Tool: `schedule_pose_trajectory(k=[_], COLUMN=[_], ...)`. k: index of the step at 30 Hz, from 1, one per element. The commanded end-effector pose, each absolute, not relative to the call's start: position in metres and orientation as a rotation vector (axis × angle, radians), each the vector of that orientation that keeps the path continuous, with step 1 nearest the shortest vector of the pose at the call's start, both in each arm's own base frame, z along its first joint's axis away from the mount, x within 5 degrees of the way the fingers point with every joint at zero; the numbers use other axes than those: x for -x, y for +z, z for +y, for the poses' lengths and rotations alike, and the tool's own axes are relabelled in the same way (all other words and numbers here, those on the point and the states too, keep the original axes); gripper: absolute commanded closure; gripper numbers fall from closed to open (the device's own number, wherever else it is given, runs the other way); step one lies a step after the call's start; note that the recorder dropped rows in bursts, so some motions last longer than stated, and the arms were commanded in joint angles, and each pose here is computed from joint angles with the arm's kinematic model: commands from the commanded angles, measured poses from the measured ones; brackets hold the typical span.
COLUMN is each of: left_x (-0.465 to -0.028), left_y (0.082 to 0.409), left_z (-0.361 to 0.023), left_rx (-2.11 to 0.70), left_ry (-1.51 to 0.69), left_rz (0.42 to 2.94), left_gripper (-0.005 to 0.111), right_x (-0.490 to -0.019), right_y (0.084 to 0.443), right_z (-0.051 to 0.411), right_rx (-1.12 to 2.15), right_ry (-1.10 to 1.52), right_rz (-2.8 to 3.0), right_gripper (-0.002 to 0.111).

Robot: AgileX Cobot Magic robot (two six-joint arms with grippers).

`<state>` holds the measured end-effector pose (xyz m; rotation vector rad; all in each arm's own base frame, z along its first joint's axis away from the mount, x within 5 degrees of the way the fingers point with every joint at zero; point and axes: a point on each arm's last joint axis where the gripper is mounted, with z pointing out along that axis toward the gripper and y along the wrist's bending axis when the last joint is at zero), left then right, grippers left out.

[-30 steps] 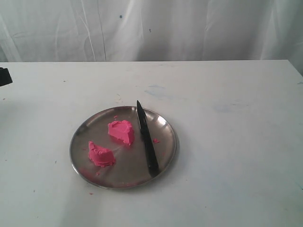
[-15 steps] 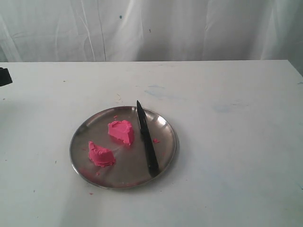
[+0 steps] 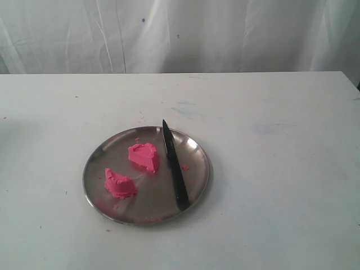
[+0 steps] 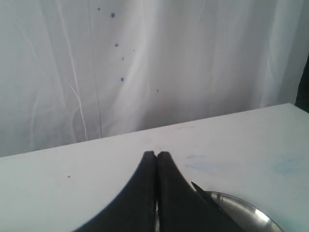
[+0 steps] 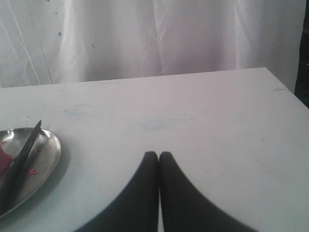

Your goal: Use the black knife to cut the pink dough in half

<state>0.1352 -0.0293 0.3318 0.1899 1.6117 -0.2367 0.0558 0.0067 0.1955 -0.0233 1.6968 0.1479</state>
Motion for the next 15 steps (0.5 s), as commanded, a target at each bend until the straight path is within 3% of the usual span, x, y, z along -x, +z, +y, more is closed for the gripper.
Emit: schedule_pose_trajectory(k=[1,10,15], left_x=[-0.124,-0.115,-0.105], left_y=[0.336,0.319,0.276], left_z=[-0.028,-0.025,-0.019], left_rx=[-0.213,-0.365,-0.23], left_ry=[-0.222,0.036,-0.064], left_rz=[1.566,1.337,1.599], left_gripper=[0.107,0.107,0.107], right_x=[-0.056,-0.056,-0.056], right_y=[0.195,0.194,0.194], right_z=[0.006,0.006,0.006], right_rx=[0.021,0.021,0.021], right_ry=[0.144,0.143,0.143], right_rz=[1.691,1.693,1.693], right_gripper=[0.108,0.108,0.108])
